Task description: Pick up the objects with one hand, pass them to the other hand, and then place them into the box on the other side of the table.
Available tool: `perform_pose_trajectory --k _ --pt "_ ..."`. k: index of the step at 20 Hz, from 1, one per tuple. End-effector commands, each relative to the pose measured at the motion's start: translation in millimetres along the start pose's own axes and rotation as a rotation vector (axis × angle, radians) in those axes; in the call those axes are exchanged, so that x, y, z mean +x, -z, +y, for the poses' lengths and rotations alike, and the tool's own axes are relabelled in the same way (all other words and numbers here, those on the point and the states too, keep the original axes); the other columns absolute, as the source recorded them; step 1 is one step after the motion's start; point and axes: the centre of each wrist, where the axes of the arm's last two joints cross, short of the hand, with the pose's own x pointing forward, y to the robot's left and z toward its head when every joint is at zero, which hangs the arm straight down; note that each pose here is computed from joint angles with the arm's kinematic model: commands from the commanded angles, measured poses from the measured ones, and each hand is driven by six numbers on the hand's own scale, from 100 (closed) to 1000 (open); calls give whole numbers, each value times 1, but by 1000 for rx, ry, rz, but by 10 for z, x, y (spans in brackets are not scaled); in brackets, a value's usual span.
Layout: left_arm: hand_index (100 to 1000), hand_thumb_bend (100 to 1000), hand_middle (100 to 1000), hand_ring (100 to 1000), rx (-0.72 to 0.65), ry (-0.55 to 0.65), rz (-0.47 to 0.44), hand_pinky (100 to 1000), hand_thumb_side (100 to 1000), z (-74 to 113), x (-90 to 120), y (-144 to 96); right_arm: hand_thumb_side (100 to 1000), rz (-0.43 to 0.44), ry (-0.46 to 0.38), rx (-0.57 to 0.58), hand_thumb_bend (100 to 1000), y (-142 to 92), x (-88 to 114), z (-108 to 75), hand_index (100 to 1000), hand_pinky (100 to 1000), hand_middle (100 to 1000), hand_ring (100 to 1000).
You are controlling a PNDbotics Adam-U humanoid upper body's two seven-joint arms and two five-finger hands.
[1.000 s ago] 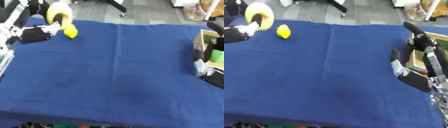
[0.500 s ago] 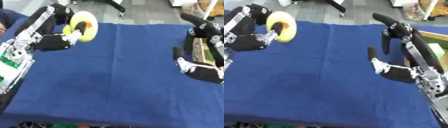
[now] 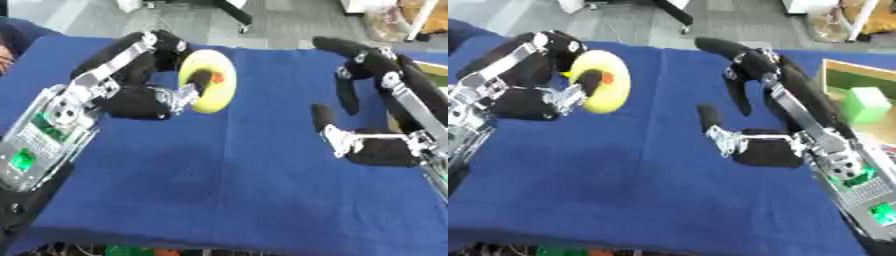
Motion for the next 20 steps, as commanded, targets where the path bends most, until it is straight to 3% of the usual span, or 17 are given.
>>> perform_pose_trajectory --k 1,20 --pt "467 100 340 398 -26 0 -46 639 301 20 105 42 294 -43 5 2 100 82 64 -51 925 188 161 187" --pt "474 100 350 403 -97 11 -85 642 294 18 210 137 288 -88 25 16 100 137 83 -44 885 100 103 100"
